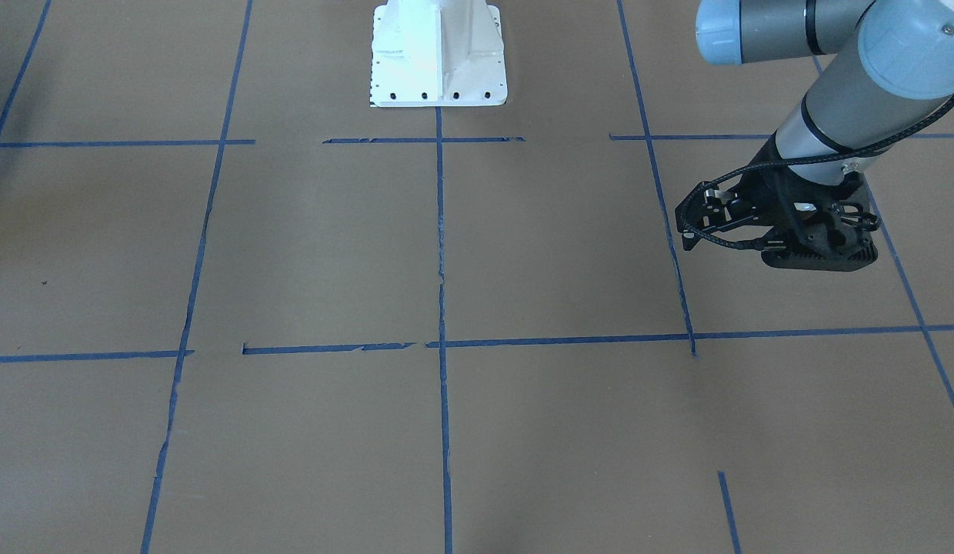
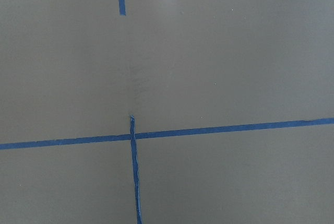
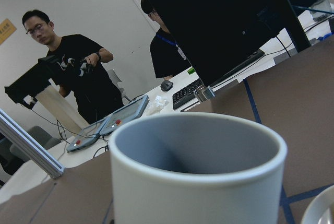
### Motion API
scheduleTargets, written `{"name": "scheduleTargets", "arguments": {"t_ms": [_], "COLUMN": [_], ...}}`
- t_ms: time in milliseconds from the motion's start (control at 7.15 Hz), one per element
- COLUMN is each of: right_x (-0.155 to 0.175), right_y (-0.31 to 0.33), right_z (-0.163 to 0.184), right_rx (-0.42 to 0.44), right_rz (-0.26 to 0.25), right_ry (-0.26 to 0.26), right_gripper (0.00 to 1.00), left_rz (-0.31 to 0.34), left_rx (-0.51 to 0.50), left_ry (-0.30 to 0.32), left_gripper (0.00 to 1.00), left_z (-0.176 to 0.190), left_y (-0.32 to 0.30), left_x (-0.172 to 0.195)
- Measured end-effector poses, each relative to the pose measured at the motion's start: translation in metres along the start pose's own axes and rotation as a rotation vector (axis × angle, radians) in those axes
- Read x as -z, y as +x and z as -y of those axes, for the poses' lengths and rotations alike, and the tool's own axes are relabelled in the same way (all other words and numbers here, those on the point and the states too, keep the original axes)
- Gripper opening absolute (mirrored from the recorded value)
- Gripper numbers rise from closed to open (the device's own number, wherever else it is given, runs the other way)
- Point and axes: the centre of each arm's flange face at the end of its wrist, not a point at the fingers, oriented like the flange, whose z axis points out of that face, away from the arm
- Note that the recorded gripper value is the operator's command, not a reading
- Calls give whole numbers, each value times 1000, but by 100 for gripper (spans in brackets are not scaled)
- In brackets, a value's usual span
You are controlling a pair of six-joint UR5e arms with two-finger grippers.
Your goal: Left arm hands cup to right arm to dump lemon
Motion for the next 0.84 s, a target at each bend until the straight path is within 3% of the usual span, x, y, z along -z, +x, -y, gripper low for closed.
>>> {"name": "scheduleTargets", "arguments": {"t_ms": [140, 280, 839], "right_x": [-6, -15, -74], "right_y": [0, -5, -75], "right_z": [0, 2, 29], "right_rx": [156, 249, 308], "right_rz": [-23, -39, -100], "right_ry": [-10, -20, -55], "right_gripper": [69, 68, 65], "left_rz": [0, 1, -1], "left_rx": [0, 0, -1], "left_ry": [0, 0, 1], "left_gripper": [100, 100, 100], "left_z": [-1, -1, -2], "left_y": [0, -1, 0], "left_x": [0, 0, 1]}}
